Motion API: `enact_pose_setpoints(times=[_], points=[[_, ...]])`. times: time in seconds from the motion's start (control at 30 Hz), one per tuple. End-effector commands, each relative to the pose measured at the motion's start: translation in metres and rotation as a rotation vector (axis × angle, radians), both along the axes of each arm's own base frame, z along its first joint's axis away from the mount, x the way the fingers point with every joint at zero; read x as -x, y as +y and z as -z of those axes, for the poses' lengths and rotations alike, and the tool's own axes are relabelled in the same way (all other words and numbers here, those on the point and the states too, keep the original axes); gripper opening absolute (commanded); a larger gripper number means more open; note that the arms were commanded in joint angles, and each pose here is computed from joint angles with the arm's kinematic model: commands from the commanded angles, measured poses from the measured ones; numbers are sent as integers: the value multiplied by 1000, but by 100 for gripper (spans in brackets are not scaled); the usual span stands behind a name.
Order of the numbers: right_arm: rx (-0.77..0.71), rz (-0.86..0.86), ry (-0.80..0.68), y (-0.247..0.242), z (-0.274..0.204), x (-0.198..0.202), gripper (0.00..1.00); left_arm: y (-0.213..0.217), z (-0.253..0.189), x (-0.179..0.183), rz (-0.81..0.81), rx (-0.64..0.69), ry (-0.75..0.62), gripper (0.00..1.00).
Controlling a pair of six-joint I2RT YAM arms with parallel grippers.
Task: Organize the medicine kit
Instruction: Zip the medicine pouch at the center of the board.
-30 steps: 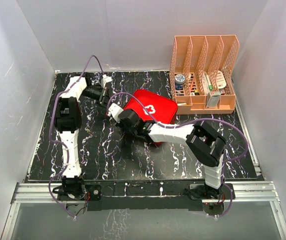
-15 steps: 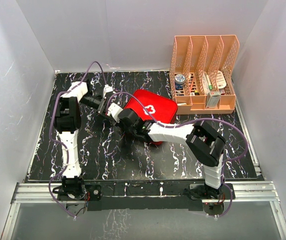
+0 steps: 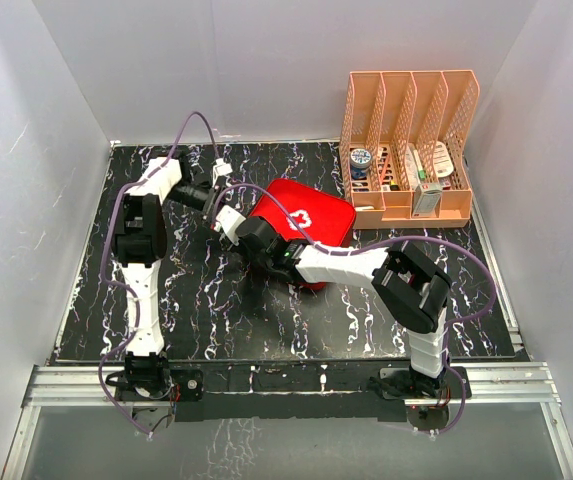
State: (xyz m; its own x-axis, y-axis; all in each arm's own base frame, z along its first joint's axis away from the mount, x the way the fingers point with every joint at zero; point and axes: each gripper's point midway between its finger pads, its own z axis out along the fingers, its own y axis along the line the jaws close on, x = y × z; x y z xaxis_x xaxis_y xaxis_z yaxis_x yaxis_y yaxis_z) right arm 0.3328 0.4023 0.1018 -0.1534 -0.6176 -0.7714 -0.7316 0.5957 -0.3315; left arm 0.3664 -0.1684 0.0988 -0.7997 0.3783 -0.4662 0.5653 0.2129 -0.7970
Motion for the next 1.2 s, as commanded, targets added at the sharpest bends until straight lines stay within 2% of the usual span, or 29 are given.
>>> enact_pose_setpoints(times=[0.0, 0.2, 0.3, 0.37, 0.47, 0.6, 0.9, 1.03, 1.17], points=[[-3, -20, 66, 9, 12, 15, 0, -13, -20, 12, 27, 61, -41, 62], [-2, -17, 66, 6, 12, 16, 0, -15, -19, 21, 35, 64, -20, 49], [1, -11, 66, 6, 14, 15, 0, -15, -20, 23, 35, 65, -19, 33], [0, -10, 65, 6, 14, 14, 0, -15, -20, 24, 36, 64, -18, 19], [1, -9, 64, 6, 14, 14, 0, -15, -20, 27, 36, 63, -8, 7], [2, -9, 64, 7, 14, 14, 0, -16, -20, 28, 28, 68, 9, 8], [5, -5, 63, 6, 15, 13, 0, -20, -23, 33, 7, 100, 54, 20], [3, -4, 62, 6, 14, 13, 0, -21, -21, 32, 1, 106, 69, 19], [5, 3, 60, 4, 14, 13, 0, -22, -21, 28, -5, 113, 72, 6]])
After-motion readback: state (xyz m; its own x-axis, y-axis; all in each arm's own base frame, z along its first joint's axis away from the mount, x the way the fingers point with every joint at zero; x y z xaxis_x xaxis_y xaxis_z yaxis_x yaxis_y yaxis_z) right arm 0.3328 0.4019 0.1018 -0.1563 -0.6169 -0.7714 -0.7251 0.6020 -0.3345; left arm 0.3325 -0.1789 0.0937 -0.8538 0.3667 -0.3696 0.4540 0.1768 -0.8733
